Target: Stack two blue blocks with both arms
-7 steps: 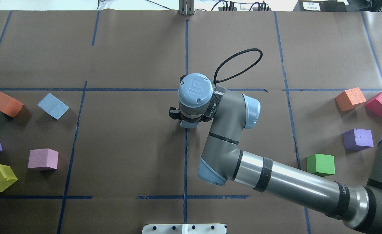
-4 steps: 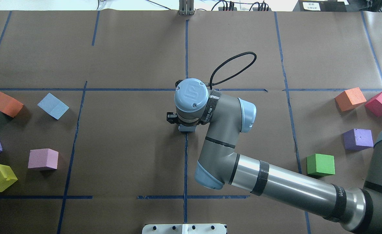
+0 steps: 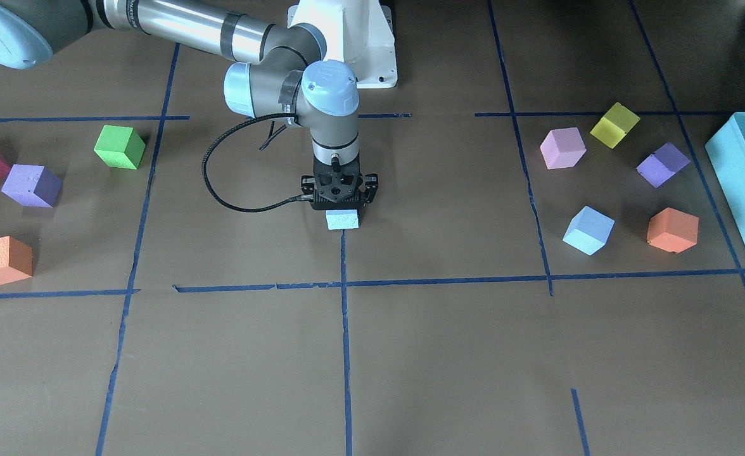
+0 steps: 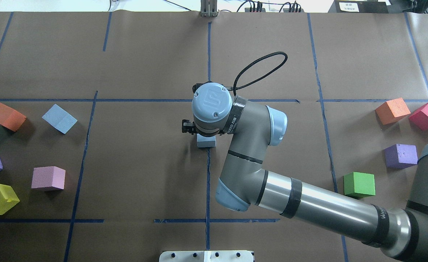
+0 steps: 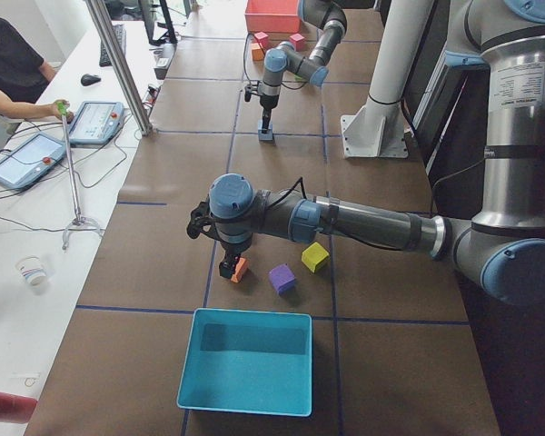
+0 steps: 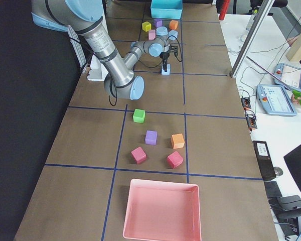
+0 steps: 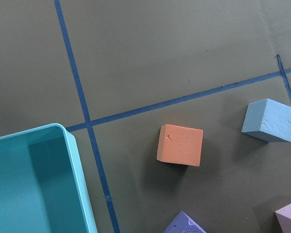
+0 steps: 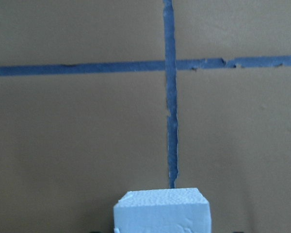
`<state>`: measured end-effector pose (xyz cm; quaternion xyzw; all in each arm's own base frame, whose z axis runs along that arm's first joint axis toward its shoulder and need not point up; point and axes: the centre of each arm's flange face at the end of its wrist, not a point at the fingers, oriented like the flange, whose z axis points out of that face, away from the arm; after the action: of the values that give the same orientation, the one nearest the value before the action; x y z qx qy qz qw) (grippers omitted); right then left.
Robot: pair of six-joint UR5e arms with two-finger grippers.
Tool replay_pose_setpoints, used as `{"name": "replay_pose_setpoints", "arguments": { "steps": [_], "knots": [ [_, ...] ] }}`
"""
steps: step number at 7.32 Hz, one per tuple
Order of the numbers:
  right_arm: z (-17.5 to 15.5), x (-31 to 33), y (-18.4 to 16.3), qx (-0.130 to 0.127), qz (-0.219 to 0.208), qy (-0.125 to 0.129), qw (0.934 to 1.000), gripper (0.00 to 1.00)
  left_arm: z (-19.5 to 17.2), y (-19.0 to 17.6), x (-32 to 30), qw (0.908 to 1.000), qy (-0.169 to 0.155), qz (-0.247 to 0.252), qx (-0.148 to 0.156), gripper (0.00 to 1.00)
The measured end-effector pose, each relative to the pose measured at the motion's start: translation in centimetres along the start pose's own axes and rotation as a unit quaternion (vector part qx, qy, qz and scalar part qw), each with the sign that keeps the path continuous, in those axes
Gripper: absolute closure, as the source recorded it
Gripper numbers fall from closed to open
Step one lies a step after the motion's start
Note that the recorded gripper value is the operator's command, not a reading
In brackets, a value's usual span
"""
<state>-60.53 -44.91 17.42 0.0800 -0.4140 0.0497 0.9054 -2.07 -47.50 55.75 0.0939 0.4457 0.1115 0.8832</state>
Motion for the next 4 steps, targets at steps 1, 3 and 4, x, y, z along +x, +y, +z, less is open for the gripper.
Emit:
{"name": "replay_pose_setpoints", "arguments": {
  "steps": [1,3,4],
  "knots": [
    [-4.2,2.4,-0.9,0.012,0.006,-0.025,0.9996,0.00,1.9,-0.8,2.0,0.9997,0.005,-0.024,-0.007,0.00],
    [-11.3,12.2,-0.8,0.018,0.024,-0.055,0.9980,0.00,7.9,-2.4,7.8,0.9927,0.007,-0.117,-0.028,0.00],
    [-12.4,16.0,-0.6,0.014,0.034,-0.051,0.9980,0.00,10.1,-3.6,10.8,0.9843,-0.004,-0.174,-0.031,0.00]
  ]
}}
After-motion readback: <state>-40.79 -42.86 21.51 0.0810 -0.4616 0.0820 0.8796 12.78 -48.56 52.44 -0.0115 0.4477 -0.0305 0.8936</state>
